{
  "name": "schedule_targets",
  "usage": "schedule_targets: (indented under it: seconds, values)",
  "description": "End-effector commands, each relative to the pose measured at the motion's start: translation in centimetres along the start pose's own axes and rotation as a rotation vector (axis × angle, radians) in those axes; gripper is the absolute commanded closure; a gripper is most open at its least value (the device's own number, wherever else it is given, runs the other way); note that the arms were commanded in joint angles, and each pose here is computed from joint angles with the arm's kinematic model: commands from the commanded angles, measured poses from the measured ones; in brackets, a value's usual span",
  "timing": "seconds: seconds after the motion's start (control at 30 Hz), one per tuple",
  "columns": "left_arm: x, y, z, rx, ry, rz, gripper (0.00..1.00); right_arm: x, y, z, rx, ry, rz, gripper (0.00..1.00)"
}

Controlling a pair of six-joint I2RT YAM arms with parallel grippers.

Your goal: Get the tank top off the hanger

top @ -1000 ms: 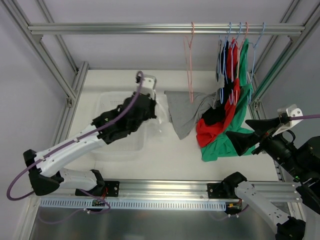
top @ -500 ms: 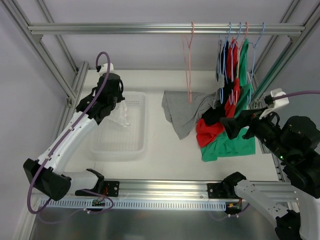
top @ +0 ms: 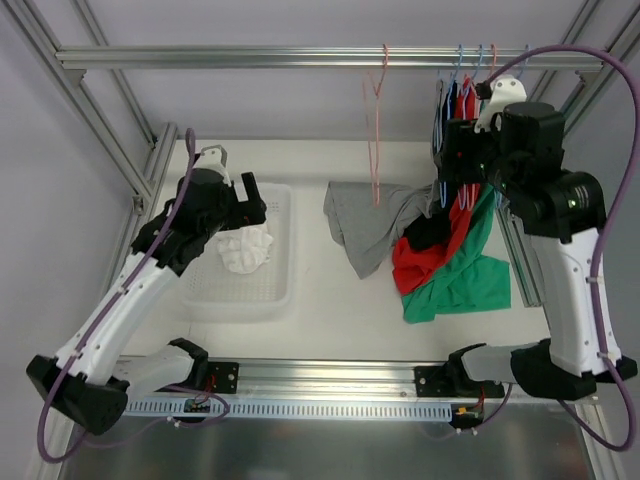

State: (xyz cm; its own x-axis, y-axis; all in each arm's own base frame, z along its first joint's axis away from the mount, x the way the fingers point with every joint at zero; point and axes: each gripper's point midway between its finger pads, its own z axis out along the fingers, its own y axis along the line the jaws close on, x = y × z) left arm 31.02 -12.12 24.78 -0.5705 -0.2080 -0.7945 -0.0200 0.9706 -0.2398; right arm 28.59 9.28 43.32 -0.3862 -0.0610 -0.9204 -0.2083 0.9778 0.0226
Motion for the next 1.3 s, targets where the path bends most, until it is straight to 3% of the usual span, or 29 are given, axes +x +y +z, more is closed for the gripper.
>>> schedule_targets:
  seconds: [0.0, 0.07, 0.23, 0.43, 0.73, 0.97, 1.27]
  values:
    - [0.2, -3.0, -4.2, 0.230, -0.026, 0.048, 0.01, -1.6, -1.6, 0.7, 0.045, -0.006, -0.033, 0.30]
    - [1.2, -3.4, -5.0, 0.272, -0.012, 0.058, 0.01, -2.3, -1.3, 2.7, 0.036, 0.009, -0.042, 0.40]
    - [3.0, -4.7, -7.5, 0.411, 0.030, 0.103, 0.01, -2.8, -2.5, 6.5, 0.116, 0.045, -0.054, 0.48]
    - [4.3, -4.5, -7.9, 0.419, 0.052, 0.145, 0.01, -2.9, -3.6, 10.4, 0.180, 0.052, -0.052, 0.60]
    - [4.9, -5.6, -8.4, 0.457, 0.076, 0.195, 0.01, -4.4, -3.4, 12.2, 0.187, -0.017, 0.005, 0.99]
    - [5.0, -5.8, -8.4, 0.458, 0.083, 0.196, 0.01, -7.5, -0.9, 10.2, 0.040, -0.196, 0.098, 1.00]
    - [4.9, -7.8, -10.2, 0.566, 0.083, 0.220, 0.01, -8.6, 2.2, 7.0, -0.155, -0.303, 0.124, 1.00]
